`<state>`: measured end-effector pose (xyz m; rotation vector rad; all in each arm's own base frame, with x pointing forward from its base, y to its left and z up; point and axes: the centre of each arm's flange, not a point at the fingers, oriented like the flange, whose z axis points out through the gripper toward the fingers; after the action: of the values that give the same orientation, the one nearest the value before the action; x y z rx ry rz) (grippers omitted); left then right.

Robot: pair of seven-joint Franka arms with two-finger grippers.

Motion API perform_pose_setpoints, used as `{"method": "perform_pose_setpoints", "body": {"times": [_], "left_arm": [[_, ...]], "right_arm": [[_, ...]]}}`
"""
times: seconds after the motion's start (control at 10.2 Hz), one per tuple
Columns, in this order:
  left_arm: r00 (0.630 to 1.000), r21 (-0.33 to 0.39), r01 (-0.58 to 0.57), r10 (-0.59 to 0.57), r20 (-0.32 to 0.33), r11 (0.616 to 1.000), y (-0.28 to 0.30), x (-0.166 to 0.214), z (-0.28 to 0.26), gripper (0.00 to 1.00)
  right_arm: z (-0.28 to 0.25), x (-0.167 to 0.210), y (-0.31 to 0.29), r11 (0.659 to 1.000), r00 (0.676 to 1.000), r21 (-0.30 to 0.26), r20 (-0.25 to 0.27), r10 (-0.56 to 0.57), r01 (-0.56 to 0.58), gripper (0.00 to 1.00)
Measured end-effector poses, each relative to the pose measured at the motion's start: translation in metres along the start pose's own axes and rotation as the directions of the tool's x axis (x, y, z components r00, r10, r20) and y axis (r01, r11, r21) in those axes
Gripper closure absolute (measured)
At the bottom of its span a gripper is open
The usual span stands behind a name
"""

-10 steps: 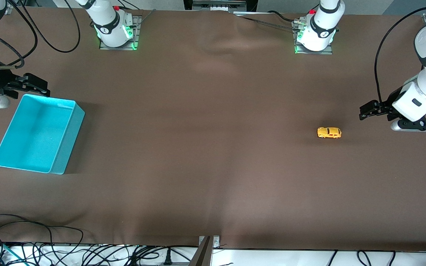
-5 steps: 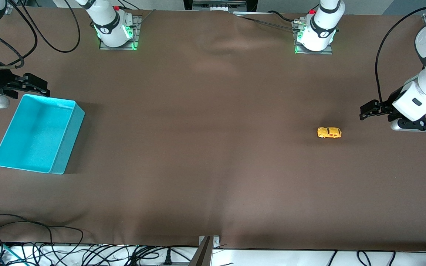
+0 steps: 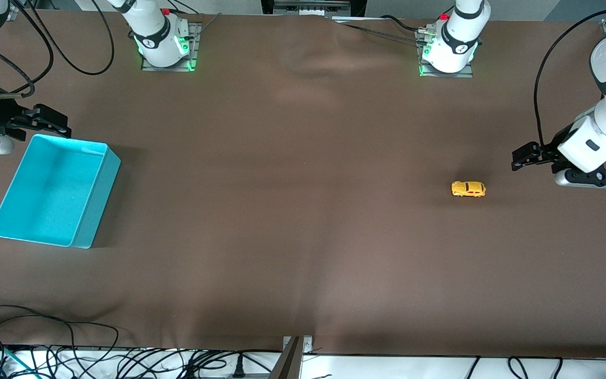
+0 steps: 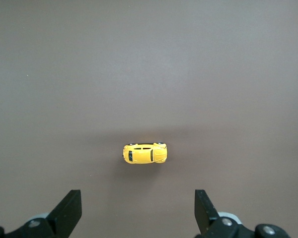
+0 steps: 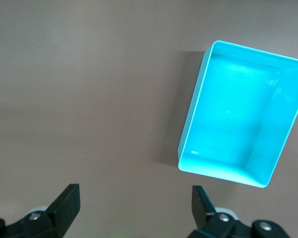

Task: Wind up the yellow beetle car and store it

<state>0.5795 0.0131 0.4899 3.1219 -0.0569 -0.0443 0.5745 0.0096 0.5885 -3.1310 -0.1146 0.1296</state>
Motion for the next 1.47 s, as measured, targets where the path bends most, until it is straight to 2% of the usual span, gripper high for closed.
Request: {"method": "perform_pose_setpoints", "body": {"times": [0.79,1.18,1.47], "left_arm": [[1.000,-0.001,0.008,-0.008,0.010,1.000,-0.004,0.001,0.004,0.00],[0.997,0.000,0.071,-0.071,0.026,0.997,-0.007,0.003,0.013,0.00],[0.997,0.000,0.074,-0.074,0.031,0.997,-0.007,0.003,0.016,0.00]], "right_arm": [[0.001,0.000,0.000,1.000,1.000,0.000,0.001,0.000,0.000,0.00],[0.001,0.000,0.000,1.000,1.000,0.000,0.001,0.000,0.000,0.00],[0.001,0.000,0.000,1.000,1.000,0.000,0.002,0.000,0.000,0.00]]}}
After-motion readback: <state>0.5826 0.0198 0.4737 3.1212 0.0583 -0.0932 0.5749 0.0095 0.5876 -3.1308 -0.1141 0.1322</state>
